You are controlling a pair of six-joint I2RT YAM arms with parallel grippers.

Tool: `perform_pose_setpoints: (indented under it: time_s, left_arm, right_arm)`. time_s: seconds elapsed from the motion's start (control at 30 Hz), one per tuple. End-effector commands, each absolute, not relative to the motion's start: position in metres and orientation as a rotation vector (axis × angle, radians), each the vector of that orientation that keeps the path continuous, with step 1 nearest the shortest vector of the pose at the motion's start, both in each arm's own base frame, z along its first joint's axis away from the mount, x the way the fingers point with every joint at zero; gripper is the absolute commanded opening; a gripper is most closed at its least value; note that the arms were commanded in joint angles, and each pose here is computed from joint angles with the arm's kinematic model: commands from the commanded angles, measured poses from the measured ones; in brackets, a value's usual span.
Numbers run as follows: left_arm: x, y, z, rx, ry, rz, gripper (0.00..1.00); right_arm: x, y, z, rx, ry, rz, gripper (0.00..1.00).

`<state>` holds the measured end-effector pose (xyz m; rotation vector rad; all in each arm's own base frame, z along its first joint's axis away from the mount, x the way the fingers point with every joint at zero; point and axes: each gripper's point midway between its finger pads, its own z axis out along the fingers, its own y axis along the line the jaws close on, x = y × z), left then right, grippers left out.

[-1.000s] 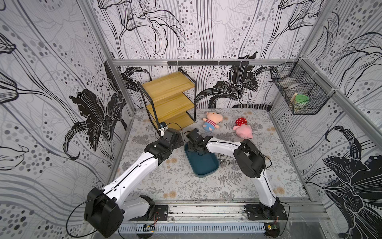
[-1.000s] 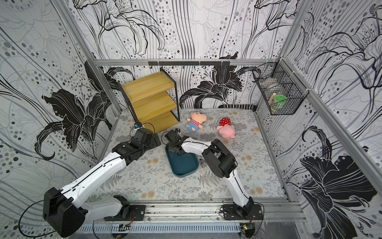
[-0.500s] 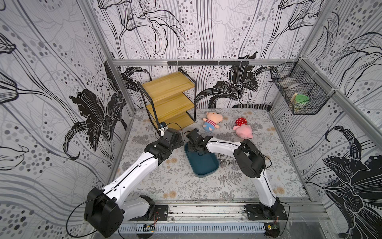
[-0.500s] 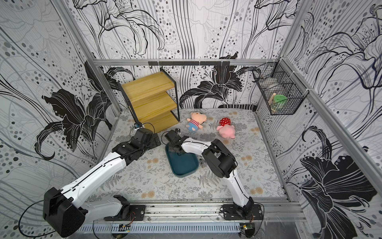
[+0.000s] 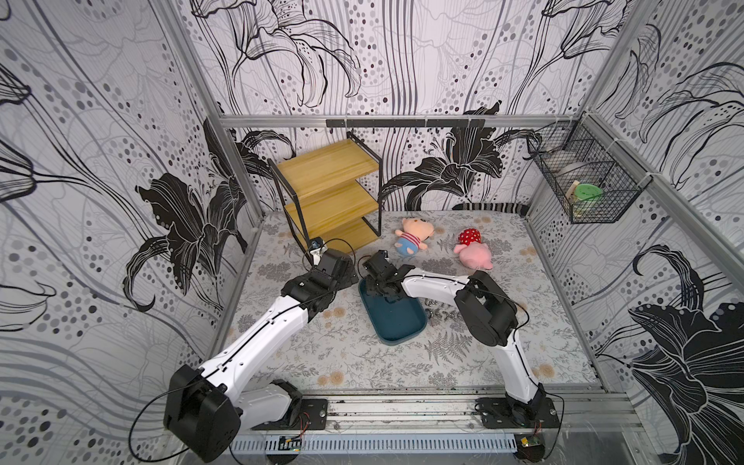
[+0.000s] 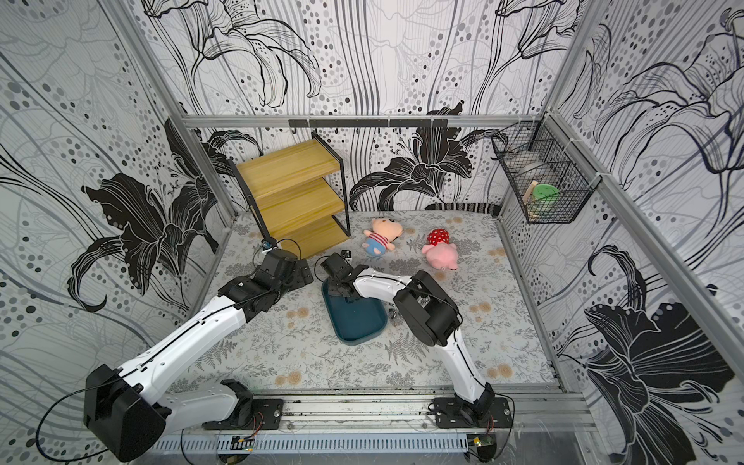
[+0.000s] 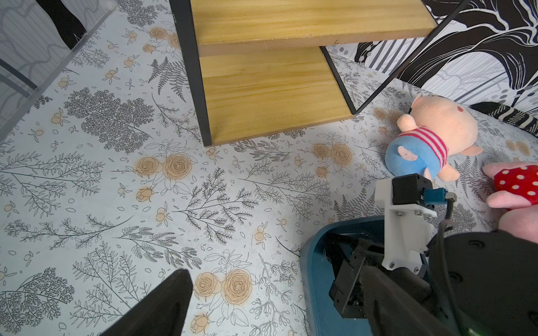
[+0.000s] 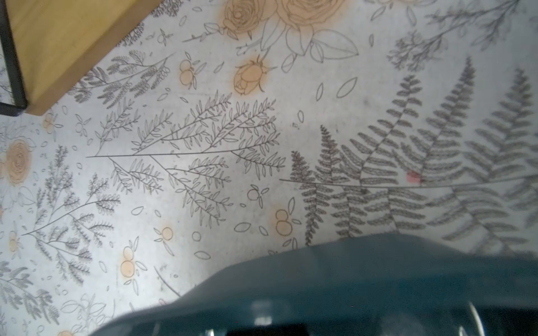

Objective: Take out the wing nut from the storage box
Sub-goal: Pick up the wing nut from the storage box.

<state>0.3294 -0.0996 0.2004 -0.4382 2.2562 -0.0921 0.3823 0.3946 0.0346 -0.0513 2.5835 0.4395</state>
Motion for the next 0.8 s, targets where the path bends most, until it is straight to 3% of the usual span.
perform_pose_setpoints:
  time_s: [0.0,0.77]
  left_arm:
    - [0.332,-0.1,0.209,-0.451,2.224,-0.106,0.95]
    - [0.336,-0.105,0.209,-0.446,2.223,-0.128,0.95]
  right_arm:
    - [0.374,0.393,0.05,-0.092,2.571,0.452,0.04]
    - [0.353,0.348,0.132,-0.118,2.452,0.435,0.03]
